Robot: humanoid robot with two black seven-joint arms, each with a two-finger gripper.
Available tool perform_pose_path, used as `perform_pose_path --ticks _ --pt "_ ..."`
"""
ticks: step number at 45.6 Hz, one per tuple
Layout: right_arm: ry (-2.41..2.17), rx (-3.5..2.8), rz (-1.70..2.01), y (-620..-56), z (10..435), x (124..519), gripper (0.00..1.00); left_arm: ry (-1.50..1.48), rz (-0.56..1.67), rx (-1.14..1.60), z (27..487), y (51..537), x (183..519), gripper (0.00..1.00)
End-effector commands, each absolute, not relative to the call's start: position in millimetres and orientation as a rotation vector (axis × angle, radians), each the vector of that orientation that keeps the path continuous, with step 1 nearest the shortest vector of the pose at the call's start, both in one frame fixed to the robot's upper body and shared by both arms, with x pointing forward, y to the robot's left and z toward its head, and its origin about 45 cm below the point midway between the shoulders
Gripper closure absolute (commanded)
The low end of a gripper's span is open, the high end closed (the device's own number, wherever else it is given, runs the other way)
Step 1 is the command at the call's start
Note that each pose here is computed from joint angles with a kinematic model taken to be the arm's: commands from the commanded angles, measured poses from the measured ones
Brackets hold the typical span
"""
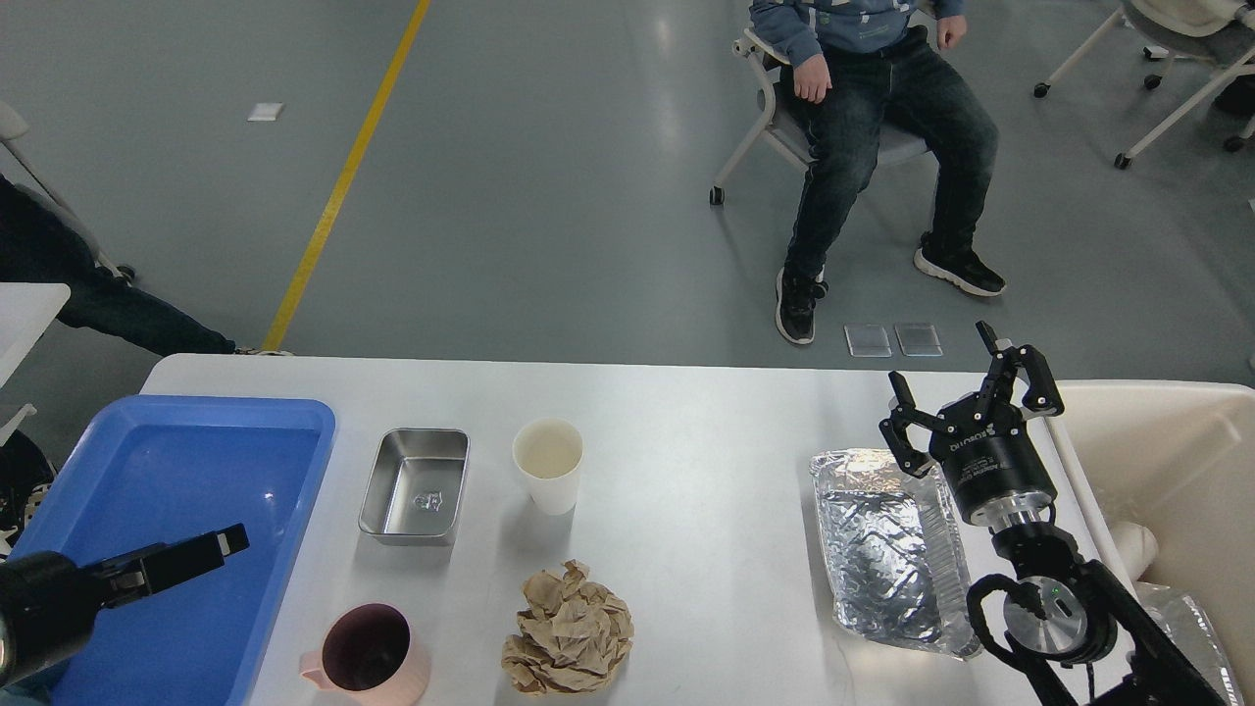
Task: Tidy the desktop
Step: 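Grasp the pink mug with the left gripper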
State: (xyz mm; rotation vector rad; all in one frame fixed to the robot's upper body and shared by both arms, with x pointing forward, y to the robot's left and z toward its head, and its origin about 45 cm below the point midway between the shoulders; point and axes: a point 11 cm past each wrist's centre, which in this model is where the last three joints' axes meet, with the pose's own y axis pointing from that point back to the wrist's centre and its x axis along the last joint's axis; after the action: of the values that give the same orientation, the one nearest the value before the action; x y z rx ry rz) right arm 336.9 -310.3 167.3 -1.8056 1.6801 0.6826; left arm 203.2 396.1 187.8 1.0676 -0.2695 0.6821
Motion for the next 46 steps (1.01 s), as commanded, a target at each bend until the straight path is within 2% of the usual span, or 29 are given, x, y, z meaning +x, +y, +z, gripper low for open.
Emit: perform_pose_path --ticks 1,13,24,39,46 --pt "1.682 -1.804 0.684 -311 167 336 0.00 -0.238 0.600 1.070 183 391 201 0.03" --pt "1.687 -1.801 0.684 -312 166 335 0.00 -0.451 0.327 1.054 164 342 209 0.03" --pt "1.712 -1.794 0.670 -322 165 332 0.00 -0.539 0.151 1.160 140 337 210 0.03" --pt "1.718 -1.795 0.663 -325 165 330 0.00 -0.553 0.111 1.151 125 323 216 0.08" --pt "1.722 -1.794 0.654 -328 167 331 0.00 -0.558 0.059 1.182 113 323 208 0.11"
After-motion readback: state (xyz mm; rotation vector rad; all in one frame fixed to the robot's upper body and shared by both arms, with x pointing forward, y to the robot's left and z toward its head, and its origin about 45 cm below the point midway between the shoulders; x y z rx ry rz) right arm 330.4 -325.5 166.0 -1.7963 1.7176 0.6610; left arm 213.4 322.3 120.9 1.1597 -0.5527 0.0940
